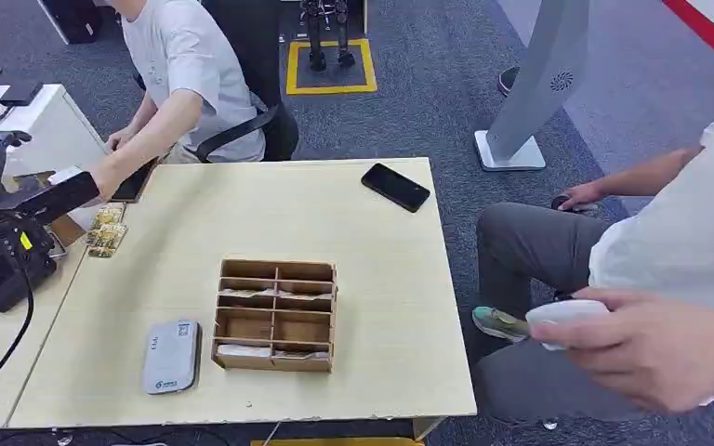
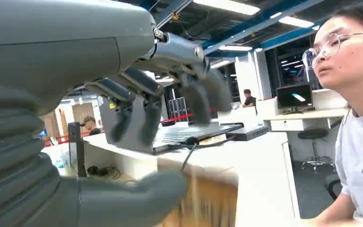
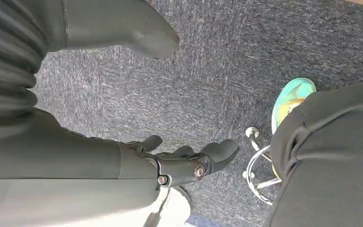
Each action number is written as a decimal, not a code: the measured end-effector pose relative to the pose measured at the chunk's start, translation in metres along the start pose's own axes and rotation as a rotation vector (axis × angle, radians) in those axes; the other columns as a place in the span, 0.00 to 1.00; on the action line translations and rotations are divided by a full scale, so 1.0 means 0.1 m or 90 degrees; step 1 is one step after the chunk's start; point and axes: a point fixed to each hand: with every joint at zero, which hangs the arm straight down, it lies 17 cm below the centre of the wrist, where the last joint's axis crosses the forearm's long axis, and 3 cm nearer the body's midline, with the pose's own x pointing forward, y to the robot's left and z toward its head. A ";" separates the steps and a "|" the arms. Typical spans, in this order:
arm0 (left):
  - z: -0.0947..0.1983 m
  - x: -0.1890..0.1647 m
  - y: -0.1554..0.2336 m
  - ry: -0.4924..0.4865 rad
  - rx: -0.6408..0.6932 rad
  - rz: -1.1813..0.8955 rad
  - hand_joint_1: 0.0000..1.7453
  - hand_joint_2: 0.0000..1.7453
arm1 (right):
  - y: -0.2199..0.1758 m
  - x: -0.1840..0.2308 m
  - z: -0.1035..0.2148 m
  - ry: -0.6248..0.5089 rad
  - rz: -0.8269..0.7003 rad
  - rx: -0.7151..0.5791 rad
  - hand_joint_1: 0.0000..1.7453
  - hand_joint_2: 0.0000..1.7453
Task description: Pass the card to the sensor for recognition and then transmit it.
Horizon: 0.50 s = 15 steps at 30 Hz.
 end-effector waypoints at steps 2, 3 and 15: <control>0.01 -0.01 -0.01 -0.001 -0.001 0.004 0.00 1.00 | 0.00 0.00 0.00 0.000 0.000 0.000 0.00 1.00; 0.02 -0.01 -0.03 -0.002 -0.001 0.009 0.00 1.00 | 0.01 -0.01 0.01 -0.001 0.002 0.002 0.00 1.00; 0.03 -0.03 -0.04 -0.003 -0.004 0.007 0.00 1.00 | 0.02 -0.01 0.02 -0.002 0.004 0.005 0.00 1.00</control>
